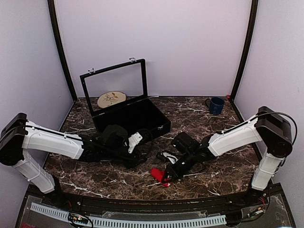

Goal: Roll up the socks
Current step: Pick up the sock from the center of the board.

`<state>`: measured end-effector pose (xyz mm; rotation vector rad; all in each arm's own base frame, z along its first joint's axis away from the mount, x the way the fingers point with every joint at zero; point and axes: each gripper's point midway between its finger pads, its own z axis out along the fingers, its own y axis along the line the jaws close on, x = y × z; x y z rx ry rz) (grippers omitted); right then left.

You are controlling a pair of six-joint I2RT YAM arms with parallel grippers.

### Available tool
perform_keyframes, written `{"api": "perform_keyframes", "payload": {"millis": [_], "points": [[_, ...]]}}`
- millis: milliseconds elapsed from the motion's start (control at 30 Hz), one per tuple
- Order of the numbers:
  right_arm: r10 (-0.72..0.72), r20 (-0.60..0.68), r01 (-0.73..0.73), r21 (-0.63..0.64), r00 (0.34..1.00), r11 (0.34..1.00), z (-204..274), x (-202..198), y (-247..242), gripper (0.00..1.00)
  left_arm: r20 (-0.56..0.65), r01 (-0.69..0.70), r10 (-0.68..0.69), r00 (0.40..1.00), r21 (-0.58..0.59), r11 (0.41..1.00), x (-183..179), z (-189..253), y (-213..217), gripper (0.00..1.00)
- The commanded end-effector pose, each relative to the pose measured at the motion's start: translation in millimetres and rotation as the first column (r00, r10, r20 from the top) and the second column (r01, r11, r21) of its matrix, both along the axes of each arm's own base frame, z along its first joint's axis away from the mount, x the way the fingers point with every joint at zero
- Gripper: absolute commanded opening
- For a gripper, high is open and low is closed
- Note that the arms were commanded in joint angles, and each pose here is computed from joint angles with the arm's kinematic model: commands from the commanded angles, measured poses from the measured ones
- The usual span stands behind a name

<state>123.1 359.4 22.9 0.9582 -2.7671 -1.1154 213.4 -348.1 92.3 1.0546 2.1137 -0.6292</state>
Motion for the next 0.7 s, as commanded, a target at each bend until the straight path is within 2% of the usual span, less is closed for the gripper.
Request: {"api": "perform_keyframes", "payload": {"millis": [0, 100, 233, 533, 667], "points": [[-0.015, -0.096, 0.013, -0.020, 0.995, 1.000, -14, -6, -7, 0.00, 0.161, 0.155, -0.161, 0.974, 0.051, 0.987, -20, 12, -14, 0.44], [-0.045, -0.141, 0.047, 0.006, 0.989, 0.999, -8, -7, -6, 0.00, 0.236, 0.275, -0.297, 0.925, 0.119, 0.954, -40, 9, -26, 0.45], [-0.067, -0.191, 0.074, 0.027, 0.979, 0.997, -3, -9, -6, 0.00, 0.306, 0.366, -0.413, 0.858, 0.201, 0.909, -53, 3, -34, 0.47], [-0.111, -0.301, 0.129, 0.042, 0.947, 0.991, 6, -13, -15, 0.00, 0.380, 0.471, -0.616, 0.690, 0.410, 0.781, -68, -24, -50, 0.48], [-0.124, -0.330, 0.143, 0.035, 0.936, 0.989, 4, -14, -21, 0.00, 0.419, 0.472, -0.659, 0.625, 0.469, 0.746, -71, -34, -57, 0.48]]}}
